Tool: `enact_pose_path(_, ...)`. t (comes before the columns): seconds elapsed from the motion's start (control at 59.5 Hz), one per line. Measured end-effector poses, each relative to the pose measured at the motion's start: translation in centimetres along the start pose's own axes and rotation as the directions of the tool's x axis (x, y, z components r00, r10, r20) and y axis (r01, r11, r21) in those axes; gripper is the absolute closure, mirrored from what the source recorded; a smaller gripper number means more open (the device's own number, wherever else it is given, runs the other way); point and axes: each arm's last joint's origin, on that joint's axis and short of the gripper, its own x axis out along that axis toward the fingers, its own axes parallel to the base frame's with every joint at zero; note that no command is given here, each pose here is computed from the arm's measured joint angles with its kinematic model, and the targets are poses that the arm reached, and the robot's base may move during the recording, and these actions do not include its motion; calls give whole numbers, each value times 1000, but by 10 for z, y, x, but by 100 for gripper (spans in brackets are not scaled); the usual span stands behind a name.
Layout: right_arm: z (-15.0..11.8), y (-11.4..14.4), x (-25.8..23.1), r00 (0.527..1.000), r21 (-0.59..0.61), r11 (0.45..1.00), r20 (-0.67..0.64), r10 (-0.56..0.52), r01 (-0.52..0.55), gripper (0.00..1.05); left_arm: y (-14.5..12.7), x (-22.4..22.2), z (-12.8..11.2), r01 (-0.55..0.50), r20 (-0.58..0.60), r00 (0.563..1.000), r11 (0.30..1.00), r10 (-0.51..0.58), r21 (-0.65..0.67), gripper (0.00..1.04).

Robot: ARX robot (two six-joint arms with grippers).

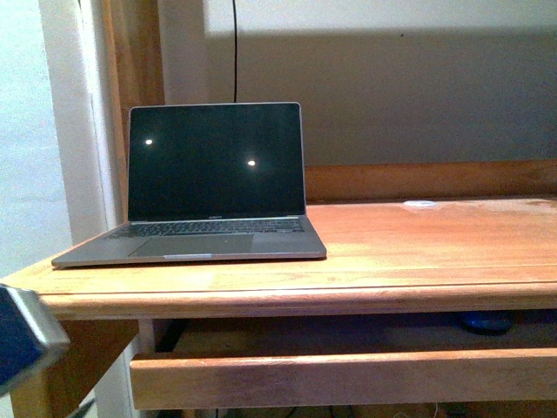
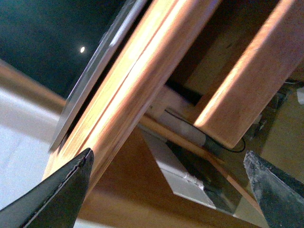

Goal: Place mouse

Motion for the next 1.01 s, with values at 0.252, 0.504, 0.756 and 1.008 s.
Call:
enact_pose_path(0.252,0,0,0,1000,0,1000,0,0,0,7,-22,28,12,95,50,994,989,-101,109,8)
enact_pose_path(0.504,0,0,0,1000,0,1000,0,0,0,7,-32,60,6,139,84,985,977,-154,160,8)
enact_pose_path(0.756,0,0,0,1000,0,1000,0,0,0,7,-40,84,-3,251,43,965,959,-258,130,8)
enact_pose_path(1.008,0,0,0,1000,0,1000,0,0,0,7,-40,35,24,582,82,813,806,-577,-103,7)
